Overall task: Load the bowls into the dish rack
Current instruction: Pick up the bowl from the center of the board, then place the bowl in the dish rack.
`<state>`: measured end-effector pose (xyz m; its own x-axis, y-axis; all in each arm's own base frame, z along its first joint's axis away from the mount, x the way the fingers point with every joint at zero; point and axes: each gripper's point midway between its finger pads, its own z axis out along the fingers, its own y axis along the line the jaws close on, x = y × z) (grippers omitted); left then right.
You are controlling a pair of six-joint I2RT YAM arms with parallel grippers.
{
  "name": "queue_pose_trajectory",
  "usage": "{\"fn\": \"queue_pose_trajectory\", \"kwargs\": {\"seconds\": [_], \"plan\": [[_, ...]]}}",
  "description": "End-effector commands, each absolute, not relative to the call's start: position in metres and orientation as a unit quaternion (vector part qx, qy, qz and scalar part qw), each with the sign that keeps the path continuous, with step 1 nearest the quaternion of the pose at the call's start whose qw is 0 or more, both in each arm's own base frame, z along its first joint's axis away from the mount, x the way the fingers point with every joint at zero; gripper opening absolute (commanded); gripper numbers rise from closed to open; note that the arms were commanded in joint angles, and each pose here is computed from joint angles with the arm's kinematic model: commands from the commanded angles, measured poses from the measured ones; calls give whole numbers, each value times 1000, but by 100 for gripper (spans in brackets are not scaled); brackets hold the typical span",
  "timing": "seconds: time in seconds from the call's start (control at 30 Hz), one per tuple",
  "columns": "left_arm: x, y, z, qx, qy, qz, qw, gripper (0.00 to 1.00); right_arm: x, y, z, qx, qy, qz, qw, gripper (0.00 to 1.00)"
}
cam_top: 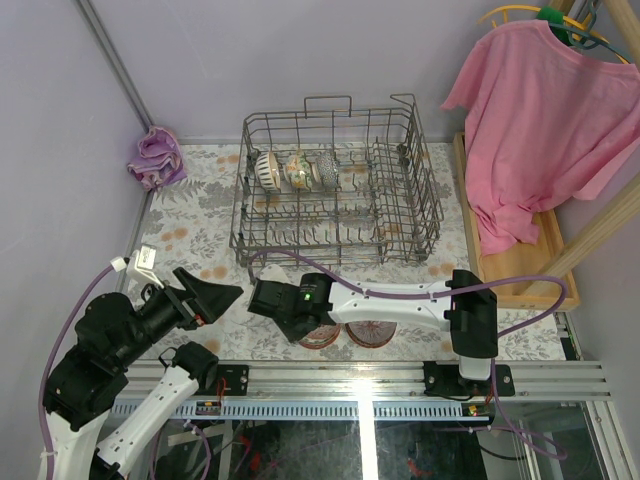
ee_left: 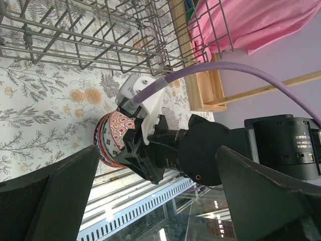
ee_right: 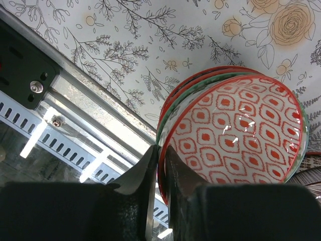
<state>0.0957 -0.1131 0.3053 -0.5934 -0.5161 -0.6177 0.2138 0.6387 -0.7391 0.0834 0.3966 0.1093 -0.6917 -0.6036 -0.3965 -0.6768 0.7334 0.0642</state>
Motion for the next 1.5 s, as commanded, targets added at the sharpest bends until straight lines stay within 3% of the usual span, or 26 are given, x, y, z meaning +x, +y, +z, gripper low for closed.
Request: {"fn": "queue_pose_trajectory", "kwargs": {"seconds": [0.0, 0.37, 0.77, 1.2, 1.47], "plan": [[96, -118, 319, -83, 772, -436, 455, 100, 79, 408, 142, -344, 905, 151, 199, 15], [99, -118, 324, -83, 771, -434, 459, 100, 96, 395, 168, -326, 902, 139, 246, 2], [107, -120, 324, -81, 773, -427, 462, 100, 126, 357, 242, -276, 892, 186, 307, 0], [114, -126, 310, -78, 782, -423, 452, 100, 261, 306, 353, -195, 858, 277, 386, 1], [120, -130, 298, -74, 795, -412, 439, 100, 346, 304, 366, -165, 842, 350, 376, 1]]}}
